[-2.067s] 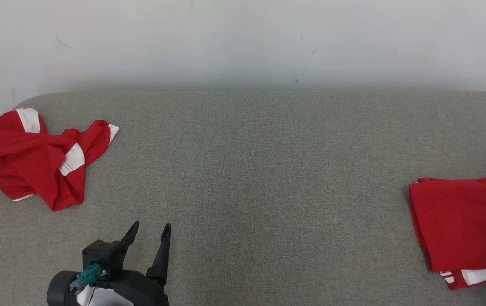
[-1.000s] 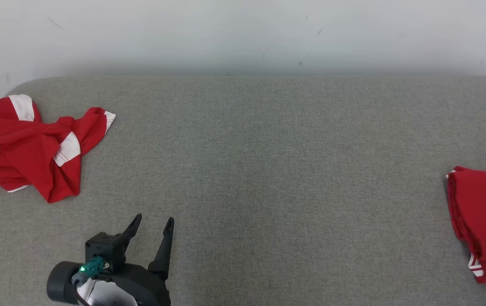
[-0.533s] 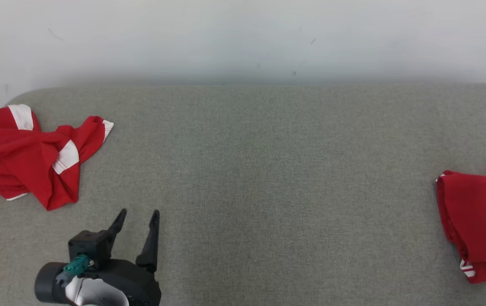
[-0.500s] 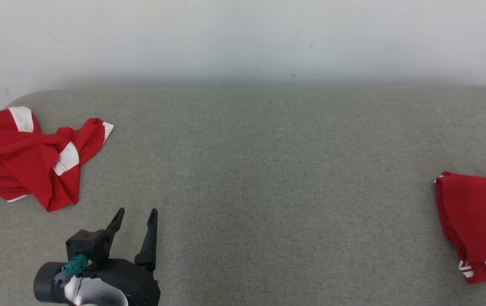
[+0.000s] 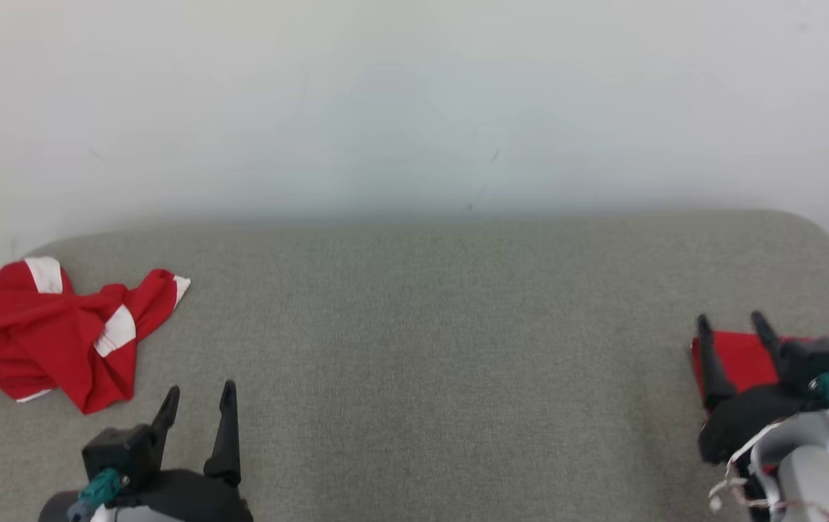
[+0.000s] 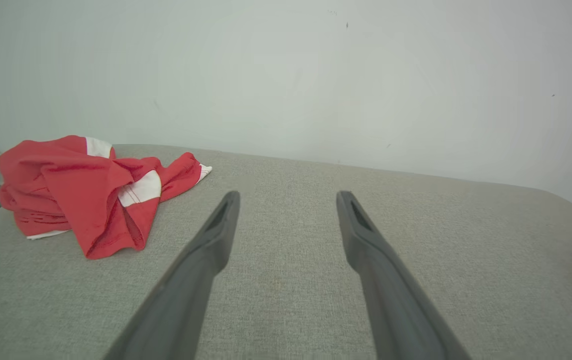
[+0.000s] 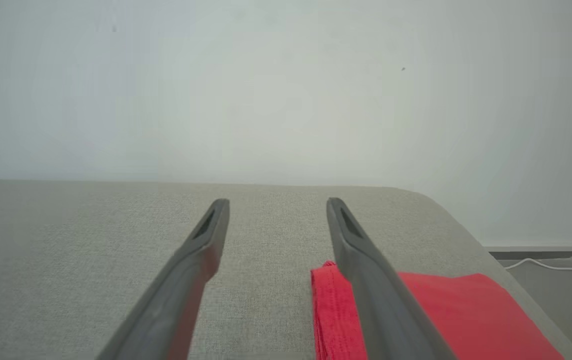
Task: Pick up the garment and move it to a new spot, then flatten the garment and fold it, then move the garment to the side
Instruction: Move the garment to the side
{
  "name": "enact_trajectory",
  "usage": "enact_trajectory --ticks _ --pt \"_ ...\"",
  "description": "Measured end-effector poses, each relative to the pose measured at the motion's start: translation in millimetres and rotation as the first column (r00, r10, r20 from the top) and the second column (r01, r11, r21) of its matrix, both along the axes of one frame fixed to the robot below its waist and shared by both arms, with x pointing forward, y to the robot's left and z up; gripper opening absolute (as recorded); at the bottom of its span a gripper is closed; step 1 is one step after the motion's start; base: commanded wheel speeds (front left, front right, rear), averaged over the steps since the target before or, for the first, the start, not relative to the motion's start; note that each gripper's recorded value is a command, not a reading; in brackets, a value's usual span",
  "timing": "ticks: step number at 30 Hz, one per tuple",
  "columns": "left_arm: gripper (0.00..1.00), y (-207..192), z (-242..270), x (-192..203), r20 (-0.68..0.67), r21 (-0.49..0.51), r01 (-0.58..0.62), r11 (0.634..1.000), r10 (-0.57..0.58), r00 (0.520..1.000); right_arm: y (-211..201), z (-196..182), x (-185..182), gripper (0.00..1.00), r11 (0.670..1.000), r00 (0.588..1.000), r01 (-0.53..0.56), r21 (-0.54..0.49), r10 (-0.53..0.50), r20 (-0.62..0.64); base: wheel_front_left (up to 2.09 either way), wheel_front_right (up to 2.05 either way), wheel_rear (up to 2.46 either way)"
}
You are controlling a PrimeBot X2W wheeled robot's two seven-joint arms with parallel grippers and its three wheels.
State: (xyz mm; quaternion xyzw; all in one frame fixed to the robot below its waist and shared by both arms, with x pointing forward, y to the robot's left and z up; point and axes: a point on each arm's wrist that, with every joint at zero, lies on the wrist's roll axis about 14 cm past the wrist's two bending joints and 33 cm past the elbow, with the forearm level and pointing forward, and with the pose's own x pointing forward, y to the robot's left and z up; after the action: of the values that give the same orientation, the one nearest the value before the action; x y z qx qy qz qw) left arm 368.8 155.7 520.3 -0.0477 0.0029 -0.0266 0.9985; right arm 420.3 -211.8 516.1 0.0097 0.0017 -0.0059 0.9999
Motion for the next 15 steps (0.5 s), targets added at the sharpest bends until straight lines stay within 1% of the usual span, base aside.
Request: enact_trajectory --ticks 7,15 --pt "1.00 6 5 -14 0.025 -0.004 -0.016 1.000 0.016 1.000 20 2 -32 1.00 0.996 0.999 -0.018 0.087 0.014 0.042 0.00 0.00 0.00" --pt "1.00 12 -5 -30 0.003 0.004 -0.027 1.000 0.027 1.000 22 -1 -52 1.00 0.994 0.999 -0.008 0.110 0.002 0.052 0.00 0.00 0.00"
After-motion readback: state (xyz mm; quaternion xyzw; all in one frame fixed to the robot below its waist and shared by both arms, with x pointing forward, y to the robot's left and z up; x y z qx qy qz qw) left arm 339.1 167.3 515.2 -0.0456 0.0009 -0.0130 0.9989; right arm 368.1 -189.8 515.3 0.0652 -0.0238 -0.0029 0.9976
